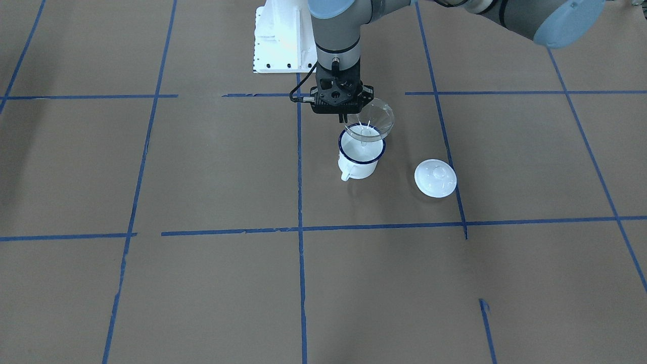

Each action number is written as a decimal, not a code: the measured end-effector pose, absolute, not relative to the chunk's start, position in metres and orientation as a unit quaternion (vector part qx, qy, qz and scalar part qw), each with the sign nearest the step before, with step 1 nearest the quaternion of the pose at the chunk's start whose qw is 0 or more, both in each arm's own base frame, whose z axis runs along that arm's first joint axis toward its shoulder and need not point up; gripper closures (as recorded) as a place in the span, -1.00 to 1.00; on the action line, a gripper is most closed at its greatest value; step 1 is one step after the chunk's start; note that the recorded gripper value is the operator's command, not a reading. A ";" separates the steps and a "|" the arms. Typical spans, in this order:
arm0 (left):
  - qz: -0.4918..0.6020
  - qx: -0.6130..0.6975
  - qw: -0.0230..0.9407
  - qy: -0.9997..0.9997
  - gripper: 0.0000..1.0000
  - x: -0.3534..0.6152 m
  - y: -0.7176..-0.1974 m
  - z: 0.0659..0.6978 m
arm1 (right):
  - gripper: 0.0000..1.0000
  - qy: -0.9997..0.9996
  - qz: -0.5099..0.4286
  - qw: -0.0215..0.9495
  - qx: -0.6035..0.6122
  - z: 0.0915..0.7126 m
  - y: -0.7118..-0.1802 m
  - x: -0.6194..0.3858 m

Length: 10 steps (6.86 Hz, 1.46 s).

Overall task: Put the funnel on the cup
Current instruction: 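Carry the glass funnel over the mug and lower it into the mouth, then open the left gripper and withdraw it away from the mug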

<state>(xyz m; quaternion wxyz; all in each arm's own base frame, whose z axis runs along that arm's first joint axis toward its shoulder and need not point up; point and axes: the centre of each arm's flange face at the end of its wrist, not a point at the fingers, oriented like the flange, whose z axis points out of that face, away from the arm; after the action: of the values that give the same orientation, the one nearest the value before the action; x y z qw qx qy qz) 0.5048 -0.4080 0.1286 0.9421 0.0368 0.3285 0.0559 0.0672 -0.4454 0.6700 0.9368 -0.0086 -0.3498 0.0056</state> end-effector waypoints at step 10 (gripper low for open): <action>-0.036 0.147 0.893 0.423 -1.00 0.339 -0.493 0.142 | -1.00 -0.350 0.006 0.937 -0.009 0.670 -0.445 0.067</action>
<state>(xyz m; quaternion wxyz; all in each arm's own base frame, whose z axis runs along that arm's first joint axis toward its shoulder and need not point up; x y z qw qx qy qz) 0.3387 -0.4930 0.1416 0.8935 0.1466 0.4230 -0.0360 0.0672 -0.4454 0.6703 0.9368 -0.0089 -0.3498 0.0056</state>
